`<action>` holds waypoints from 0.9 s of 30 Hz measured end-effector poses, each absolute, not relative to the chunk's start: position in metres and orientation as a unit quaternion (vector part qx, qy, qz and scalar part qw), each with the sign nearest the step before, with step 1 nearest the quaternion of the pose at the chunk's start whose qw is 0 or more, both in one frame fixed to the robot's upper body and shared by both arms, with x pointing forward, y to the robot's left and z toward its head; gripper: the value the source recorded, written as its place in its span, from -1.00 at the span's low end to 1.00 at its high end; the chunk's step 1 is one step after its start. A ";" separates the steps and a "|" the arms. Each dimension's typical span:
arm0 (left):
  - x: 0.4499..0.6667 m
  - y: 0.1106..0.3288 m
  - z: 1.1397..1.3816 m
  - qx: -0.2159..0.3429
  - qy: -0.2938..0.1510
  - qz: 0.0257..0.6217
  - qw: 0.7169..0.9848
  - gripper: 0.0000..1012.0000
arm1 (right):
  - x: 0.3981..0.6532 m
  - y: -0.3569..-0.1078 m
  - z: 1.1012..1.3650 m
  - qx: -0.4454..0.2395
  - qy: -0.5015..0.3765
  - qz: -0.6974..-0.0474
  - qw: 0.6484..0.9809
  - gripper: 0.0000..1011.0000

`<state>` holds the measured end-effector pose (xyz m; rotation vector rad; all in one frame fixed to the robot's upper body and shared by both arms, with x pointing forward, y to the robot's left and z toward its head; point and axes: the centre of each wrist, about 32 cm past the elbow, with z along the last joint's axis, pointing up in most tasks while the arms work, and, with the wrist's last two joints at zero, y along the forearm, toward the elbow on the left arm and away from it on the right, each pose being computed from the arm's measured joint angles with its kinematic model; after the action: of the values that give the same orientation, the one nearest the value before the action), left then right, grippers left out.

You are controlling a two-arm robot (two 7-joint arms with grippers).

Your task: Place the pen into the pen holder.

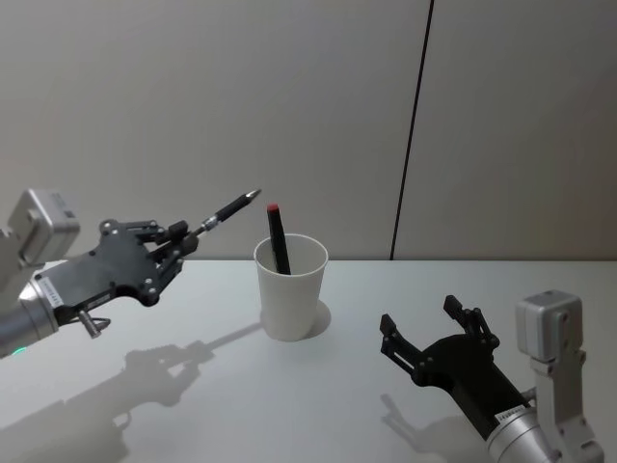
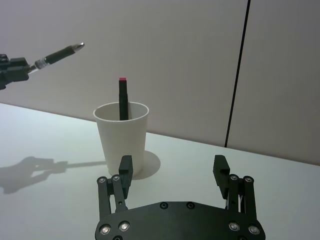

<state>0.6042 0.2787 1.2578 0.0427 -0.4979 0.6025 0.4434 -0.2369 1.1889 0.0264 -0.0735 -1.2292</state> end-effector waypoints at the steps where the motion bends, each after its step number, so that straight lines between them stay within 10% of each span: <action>1: 0.605 0.277 1.260 0.018 -0.250 0.287 0.925 -0.66 | 0.443 -0.237 1.189 0.013 -0.034 -0.576 0.816 0.98; 27: 0.609 0.263 1.274 0.003 -0.299 0.242 0.923 -0.66 | 0.451 -0.238 1.221 0.096 0.089 -0.513 0.849 0.98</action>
<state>0.6086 0.2631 1.2744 0.0067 -0.6129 0.4969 0.4506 -0.2379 1.2209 0.2027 0.1874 -1.0803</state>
